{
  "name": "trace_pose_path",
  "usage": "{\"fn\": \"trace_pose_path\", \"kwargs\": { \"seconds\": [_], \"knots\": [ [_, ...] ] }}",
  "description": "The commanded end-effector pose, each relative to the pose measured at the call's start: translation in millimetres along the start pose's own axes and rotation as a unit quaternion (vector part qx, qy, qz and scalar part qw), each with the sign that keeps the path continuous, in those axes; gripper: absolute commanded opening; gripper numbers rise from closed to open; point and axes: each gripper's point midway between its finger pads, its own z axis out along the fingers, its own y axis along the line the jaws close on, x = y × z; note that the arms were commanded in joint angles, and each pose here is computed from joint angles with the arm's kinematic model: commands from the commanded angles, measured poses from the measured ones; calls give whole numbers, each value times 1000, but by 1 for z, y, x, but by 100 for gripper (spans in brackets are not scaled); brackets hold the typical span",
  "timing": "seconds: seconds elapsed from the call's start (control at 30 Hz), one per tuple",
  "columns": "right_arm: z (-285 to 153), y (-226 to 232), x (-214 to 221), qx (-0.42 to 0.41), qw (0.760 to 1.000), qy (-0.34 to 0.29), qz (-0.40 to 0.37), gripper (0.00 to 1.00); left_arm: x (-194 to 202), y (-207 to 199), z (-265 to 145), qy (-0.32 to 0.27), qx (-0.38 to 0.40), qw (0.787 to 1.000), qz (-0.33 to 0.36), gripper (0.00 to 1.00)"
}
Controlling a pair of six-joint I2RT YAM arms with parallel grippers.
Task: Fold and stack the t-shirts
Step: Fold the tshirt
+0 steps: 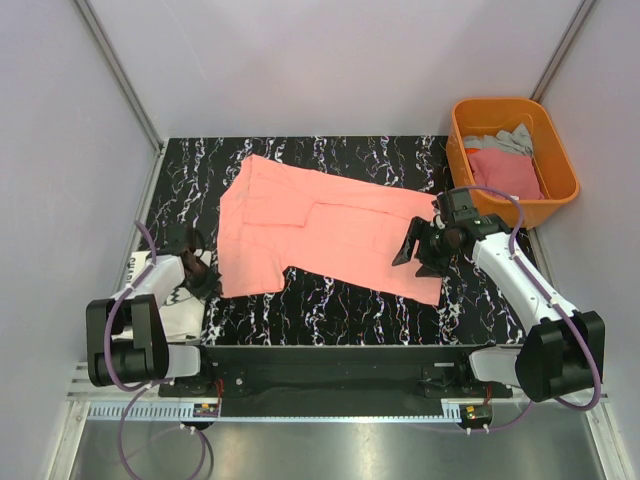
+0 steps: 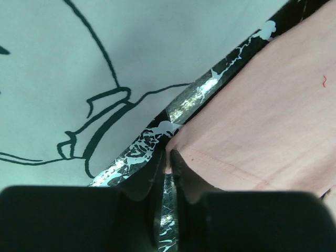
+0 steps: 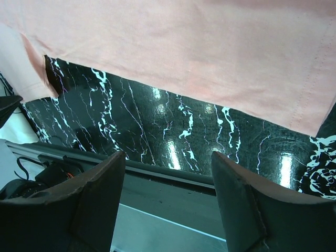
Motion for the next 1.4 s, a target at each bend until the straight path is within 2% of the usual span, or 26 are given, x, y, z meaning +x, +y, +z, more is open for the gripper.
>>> {"fn": "trace_pose_path", "kwargs": {
  "seconds": [0.0, 0.07, 0.13, 0.2, 0.3, 0.53, 0.83, 1.17, 1.37],
  "knots": [
    [-2, 2, 0, -10, 1000, -6, 7, 73, 3, 19, 8, -2, -21, 1000, 0, 9],
    [4, -5, 4, 4, 1000, -1, 22, 71, -2, 16, 1, -10, -14, 1000, 3, 0],
    [11, -18, 10, 31, 998, 3, 50, 69, -7, 10, -8, -22, 0, 1000, 12, 0],
    [15, -28, 13, 53, 995, -2, 85, 60, -7, 4, -14, -23, 19, 999, 18, 0],
    [24, -52, 23, 93, 986, -10, 139, 52, -7, -7, -25, -29, 54, 998, 24, 0],
    [29, -99, 24, 118, 954, -53, 271, 52, -7, -15, -39, -42, 83, 995, 35, 0],
    [30, -126, 22, 129, 935, -61, 324, 60, -14, -22, -44, -39, 85, 995, 43, 0],
    [45, -137, 25, 118, 928, -35, 352, 52, -15, -26, -44, -29, 87, 994, 54, 0],
    [45, -139, 24, 121, 924, -44, 361, 48, -14, -28, -43, -22, 90, 994, 53, 0]
  ]
}}
